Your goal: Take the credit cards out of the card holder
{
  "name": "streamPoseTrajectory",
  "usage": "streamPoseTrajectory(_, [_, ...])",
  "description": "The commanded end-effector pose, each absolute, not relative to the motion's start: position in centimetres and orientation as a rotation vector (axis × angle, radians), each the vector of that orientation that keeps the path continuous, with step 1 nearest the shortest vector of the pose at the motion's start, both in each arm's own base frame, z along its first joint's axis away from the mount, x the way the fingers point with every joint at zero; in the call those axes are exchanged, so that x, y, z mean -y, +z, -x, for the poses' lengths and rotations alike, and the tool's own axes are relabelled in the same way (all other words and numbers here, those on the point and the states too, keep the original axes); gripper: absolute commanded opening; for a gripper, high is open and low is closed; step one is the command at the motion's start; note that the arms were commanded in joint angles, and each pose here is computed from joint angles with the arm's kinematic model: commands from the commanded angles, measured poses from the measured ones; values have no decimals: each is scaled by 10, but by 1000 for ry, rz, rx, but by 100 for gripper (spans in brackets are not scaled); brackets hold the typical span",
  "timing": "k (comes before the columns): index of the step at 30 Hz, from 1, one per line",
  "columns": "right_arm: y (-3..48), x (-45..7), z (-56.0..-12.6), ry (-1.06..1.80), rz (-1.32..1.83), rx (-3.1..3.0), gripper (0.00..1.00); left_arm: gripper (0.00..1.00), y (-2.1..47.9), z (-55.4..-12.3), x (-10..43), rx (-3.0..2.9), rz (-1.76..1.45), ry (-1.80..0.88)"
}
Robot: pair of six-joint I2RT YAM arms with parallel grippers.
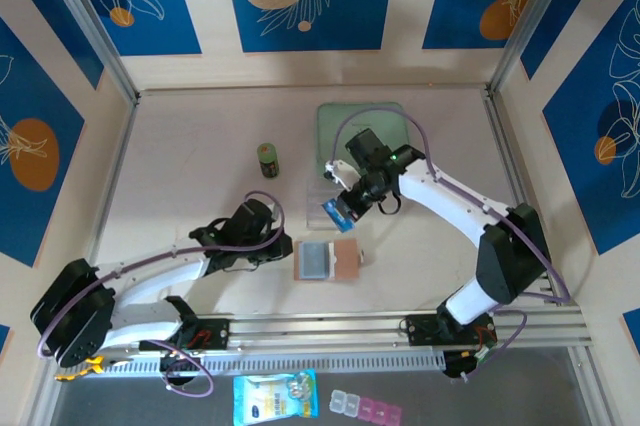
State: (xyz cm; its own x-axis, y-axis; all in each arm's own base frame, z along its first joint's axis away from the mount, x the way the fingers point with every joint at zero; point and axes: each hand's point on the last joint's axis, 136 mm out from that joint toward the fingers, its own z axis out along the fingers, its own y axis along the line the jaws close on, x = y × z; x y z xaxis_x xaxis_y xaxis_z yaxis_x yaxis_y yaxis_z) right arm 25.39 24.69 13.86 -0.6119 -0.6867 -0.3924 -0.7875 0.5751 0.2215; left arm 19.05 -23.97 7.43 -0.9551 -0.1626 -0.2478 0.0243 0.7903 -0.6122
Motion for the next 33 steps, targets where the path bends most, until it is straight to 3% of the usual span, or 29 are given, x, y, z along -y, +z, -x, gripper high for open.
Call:
streamPoseTrajectory(1, [139,-241,-260,397,1583,-2387,0,7,70,-190,228,-2705,131,-887])
streamPoseTrajectory(11, [143,-264,-292,421,1901,-2220,0,9,64,-197,227,-2744,168,-902])
streamPoseTrajectory(33, [103,-267,-295,485,2074,-2305,0,9,60,-197,215,-2736,219,-907])
